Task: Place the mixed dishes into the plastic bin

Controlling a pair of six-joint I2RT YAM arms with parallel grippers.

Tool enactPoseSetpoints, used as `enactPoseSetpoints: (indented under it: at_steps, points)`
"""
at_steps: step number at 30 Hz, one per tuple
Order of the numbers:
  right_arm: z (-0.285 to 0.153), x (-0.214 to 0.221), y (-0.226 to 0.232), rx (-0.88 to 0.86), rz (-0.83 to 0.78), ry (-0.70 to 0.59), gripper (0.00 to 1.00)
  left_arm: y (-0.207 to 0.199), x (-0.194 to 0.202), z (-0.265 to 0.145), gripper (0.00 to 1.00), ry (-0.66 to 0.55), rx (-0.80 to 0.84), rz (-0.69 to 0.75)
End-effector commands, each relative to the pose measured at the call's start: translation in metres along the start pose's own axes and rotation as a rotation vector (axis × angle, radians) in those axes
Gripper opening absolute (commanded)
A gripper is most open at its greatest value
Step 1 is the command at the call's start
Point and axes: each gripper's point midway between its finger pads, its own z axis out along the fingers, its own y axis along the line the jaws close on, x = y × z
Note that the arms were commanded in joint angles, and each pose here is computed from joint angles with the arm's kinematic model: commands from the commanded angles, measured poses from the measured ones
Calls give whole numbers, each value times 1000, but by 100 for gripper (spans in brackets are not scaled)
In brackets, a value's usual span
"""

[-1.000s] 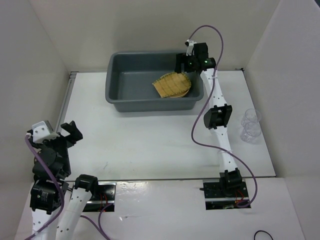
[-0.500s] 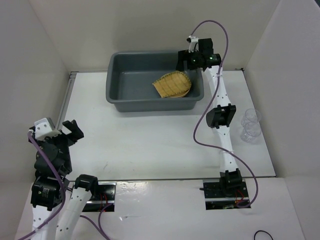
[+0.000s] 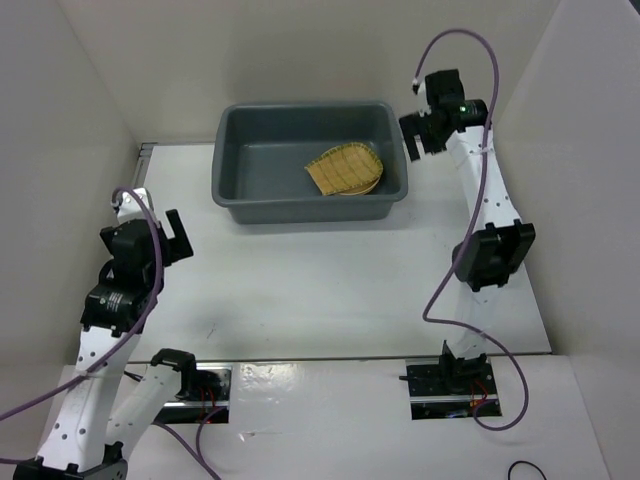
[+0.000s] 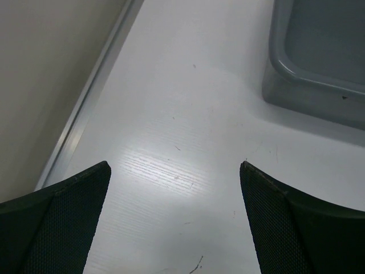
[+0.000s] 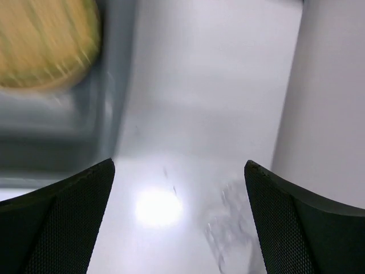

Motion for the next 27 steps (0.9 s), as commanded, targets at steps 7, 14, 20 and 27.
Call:
enactPoseSetpoints:
  at_steps: [7,14,20,27]
  points:
    - [-9,178,-15,231,-31,234,99,-28,-1,10,100,71,132,-14]
    - [-10,213,-48,446,4,241,99,-16,3,19,100,91,94,-25]
    - [6,219,-74,547,14,241,99,-15,6,23,100,106,80,-19]
    - [42,243,-80,506,54,335,99,-11,4,19,100,87,74,-30]
